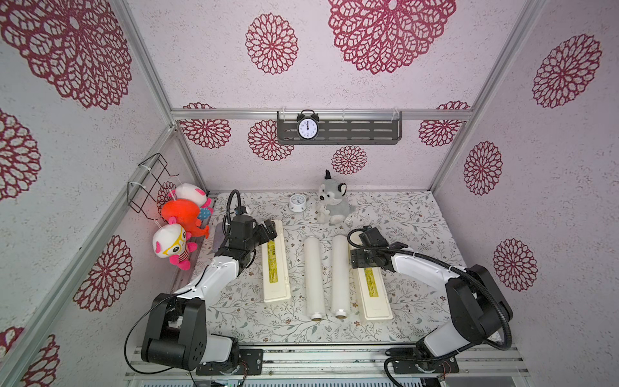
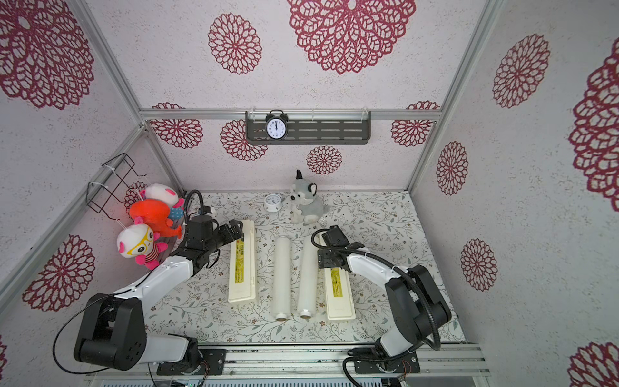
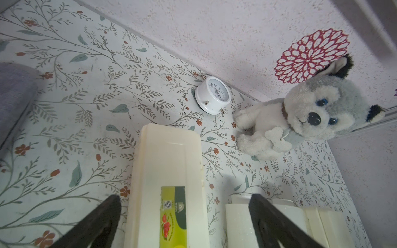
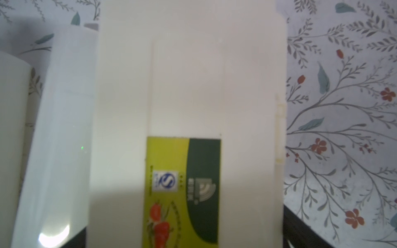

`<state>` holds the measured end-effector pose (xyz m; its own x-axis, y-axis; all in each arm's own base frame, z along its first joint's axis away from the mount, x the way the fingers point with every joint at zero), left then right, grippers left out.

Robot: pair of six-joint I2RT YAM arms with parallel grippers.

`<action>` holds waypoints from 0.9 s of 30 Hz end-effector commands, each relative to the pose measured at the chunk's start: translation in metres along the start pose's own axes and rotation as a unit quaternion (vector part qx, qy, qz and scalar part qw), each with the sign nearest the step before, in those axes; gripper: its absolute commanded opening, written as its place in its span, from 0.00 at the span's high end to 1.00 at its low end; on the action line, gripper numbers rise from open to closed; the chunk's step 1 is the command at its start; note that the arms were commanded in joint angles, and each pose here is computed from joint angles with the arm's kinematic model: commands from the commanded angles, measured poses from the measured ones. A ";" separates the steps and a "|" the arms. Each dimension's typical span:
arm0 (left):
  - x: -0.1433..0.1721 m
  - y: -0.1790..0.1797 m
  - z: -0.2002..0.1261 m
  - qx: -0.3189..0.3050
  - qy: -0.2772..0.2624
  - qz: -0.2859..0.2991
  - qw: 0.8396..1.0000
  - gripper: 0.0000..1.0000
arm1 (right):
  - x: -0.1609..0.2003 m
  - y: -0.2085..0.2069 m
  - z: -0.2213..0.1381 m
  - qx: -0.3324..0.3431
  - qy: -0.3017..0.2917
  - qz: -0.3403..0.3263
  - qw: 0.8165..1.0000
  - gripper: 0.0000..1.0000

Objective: Put plastic wrap rolls into dispensers
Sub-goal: Pick up the plastic wrap cutting box from the center of the board, then open the lid of the plastic wrap cutting box.

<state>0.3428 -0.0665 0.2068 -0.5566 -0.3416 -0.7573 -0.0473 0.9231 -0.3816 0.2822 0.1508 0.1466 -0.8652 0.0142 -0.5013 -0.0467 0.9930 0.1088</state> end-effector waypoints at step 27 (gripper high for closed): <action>0.036 -0.216 0.026 0.578 0.144 0.075 0.800 0.02 | -0.042 -0.052 -0.129 -0.424 -0.155 0.086 0.888 0.14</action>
<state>0.3677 -0.2767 0.2300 -0.7044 -0.0210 -0.7095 0.6735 0.2959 -0.6774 0.2623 0.0765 0.2418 -0.7544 0.3280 -0.5685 -0.2494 0.6580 0.7105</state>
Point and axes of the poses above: each gripper's point midway between its finger pads, its own z axis out along the fingers, its own y axis along the line the jaws close on, x = y × z, the point moved 9 cm from there along -z, back along the fingers, and after that the axes turned 5 degrees about z, right-handed, at the moved point
